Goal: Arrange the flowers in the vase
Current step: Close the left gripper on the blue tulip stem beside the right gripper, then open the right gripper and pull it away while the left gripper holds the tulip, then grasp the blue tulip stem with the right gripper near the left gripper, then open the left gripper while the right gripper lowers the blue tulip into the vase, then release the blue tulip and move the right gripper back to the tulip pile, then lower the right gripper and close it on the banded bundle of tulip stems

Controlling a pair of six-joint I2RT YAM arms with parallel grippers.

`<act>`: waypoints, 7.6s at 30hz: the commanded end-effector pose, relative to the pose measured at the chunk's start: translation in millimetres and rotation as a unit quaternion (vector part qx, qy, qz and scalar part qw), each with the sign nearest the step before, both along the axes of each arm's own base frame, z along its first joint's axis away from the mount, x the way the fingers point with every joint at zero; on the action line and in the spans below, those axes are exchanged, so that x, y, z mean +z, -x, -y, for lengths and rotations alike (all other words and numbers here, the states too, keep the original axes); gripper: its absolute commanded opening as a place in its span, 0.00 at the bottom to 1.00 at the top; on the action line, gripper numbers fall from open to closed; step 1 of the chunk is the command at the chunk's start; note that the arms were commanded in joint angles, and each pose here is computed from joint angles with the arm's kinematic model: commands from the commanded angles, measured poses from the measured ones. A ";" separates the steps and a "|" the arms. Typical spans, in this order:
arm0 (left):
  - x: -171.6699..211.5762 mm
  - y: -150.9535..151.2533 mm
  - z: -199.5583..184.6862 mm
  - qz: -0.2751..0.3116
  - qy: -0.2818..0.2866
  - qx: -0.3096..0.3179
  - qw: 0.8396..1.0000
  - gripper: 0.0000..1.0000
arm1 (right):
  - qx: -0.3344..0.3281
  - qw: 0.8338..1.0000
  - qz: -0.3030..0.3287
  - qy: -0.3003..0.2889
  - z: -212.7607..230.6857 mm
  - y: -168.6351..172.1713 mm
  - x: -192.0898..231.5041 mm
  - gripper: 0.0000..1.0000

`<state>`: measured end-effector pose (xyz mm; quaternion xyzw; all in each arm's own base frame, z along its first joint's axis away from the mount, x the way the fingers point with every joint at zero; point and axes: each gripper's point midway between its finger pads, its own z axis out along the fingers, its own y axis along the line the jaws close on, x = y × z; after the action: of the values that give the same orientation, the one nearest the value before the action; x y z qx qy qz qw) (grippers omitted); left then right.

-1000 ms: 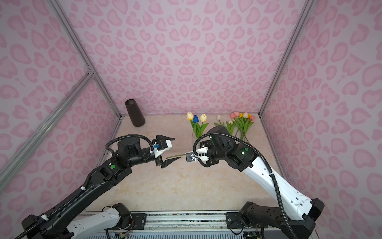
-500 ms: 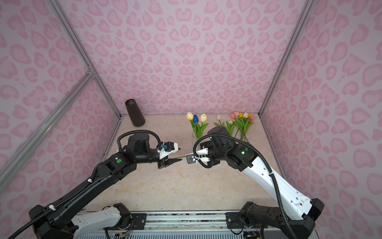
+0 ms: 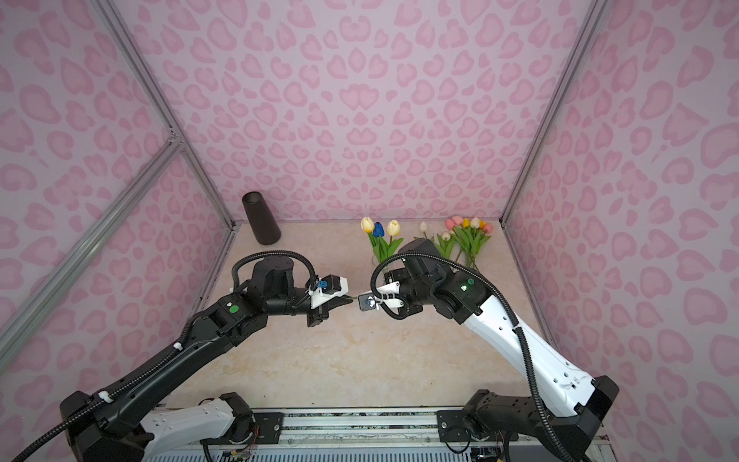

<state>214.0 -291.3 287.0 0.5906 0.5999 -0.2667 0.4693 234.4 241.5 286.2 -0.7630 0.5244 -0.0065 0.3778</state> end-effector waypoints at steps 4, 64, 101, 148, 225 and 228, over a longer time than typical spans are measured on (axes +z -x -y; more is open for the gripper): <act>4.8 -7.2 0.4 0.009 0.004 0.015 1.000 0.04 | 0.007 1.000 0.011 -0.011 -5.2 -3.9 5.1 0.00; 153.9 -24.2 -66.2 0.229 0.399 0.183 0.869 0.04 | 0.018 0.633 -0.288 -0.718 -98.3 -24.9 211.1 0.46; 43.4 -64.1 -103.9 0.172 0.310 0.344 0.869 0.98 | -0.271 0.748 -0.131 -0.591 -35.5 -90.0 135.7 0.00; 26.8 -98.0 -71.2 0.153 0.263 0.333 0.892 0.98 | -0.339 0.790 -0.023 -0.509 -34.9 -143.3 24.0 0.00; -11.2 -103.2 -57.4 0.134 0.195 0.315 0.919 0.98 | -0.820 0.449 -0.275 -0.225 310.6 -254.1 -253.6 0.31; -9.5 -102.9 -59.9 0.141 0.194 0.319 0.917 0.98 | -0.820 0.450 -0.274 -0.224 311.0 -254.4 -258.6 0.30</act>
<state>317.0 -234.8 268.7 0.3006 0.6317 -0.1386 0.7010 491.2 -68.4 35.3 0.1702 0.9648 0.0217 0.1993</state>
